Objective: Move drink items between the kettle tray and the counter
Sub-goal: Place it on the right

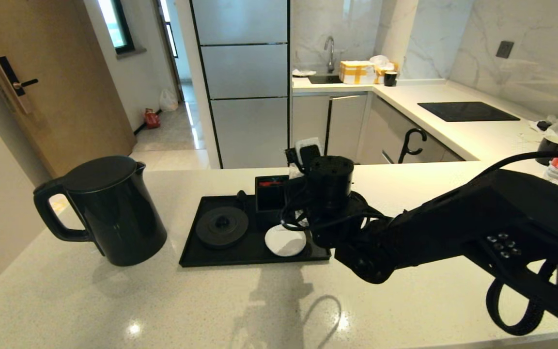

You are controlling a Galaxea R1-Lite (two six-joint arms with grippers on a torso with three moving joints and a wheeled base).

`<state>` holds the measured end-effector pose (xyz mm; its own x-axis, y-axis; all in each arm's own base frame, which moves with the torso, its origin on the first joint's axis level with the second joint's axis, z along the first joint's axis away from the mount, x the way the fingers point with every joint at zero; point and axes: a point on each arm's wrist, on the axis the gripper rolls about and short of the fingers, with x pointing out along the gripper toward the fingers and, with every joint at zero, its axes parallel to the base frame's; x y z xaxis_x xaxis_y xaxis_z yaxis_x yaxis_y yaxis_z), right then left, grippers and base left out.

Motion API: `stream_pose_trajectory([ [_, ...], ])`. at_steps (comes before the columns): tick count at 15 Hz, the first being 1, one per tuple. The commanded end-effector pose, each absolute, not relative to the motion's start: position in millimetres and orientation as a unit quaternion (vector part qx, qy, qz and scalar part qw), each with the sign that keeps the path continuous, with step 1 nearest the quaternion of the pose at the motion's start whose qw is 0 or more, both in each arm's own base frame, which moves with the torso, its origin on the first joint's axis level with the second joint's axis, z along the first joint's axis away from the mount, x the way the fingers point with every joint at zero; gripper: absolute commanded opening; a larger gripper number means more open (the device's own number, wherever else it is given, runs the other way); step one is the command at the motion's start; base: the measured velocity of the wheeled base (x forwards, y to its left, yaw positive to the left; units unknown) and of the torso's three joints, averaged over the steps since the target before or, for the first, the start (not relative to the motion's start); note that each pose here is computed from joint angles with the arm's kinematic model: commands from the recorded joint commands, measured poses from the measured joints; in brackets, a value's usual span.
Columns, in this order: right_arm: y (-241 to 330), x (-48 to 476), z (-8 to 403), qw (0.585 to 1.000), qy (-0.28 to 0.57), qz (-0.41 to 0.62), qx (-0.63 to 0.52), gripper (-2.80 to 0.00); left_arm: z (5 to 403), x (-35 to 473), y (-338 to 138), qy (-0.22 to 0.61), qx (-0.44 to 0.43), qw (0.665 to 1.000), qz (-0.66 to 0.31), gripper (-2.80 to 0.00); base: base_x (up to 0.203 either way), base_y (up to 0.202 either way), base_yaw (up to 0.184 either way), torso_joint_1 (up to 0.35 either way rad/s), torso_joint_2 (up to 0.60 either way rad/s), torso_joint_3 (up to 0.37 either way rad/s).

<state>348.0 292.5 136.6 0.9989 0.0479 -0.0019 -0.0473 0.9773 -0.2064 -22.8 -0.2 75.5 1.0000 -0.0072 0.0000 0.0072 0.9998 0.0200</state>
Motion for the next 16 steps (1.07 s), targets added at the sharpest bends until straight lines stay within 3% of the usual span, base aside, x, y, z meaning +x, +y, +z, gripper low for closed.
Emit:
stream_pose_trajectory([
  [1, 257.6, 349.9, 156.7, 0.995, -0.006, -0.024, -0.096, -2.8, 75.5, -22.8, -0.2, 0.0, 0.01, 1.0, -0.003, -2.8, 0.0, 0.0, 0.0, 0.0, 0.0, 0.0],
  [4, 213.2, 357.6, 157.6, 0.991, 0.004, -0.094, -0.097, -2.8, 75.5, -22.8, -0.2, 0.0, 0.01, 1.0, -0.004, -2.8, 0.0, 0.0, 0.0, 0.0, 0.0, 0.0],
  [8, 96.8, 386.8, 130.1, 0.963, 0.047, -0.253, -0.078, -2.8, 75.5, -22.8, -0.2, 0.0, 0.01, 1.0, -0.004, -2.8, 0.0, 0.0, 0.0, 0.0, 0.0, 0.0],
  [16, 38.6, 423.8, 93.0, 0.951, 0.066, -0.298, -0.047, -2.8, 75.5, -22.8, -0.2, 0.0, 0.01, 1.0, -0.004, -2.8, 0.0, 0.0, 0.0, 0.0, 0.0, 0.0],
])
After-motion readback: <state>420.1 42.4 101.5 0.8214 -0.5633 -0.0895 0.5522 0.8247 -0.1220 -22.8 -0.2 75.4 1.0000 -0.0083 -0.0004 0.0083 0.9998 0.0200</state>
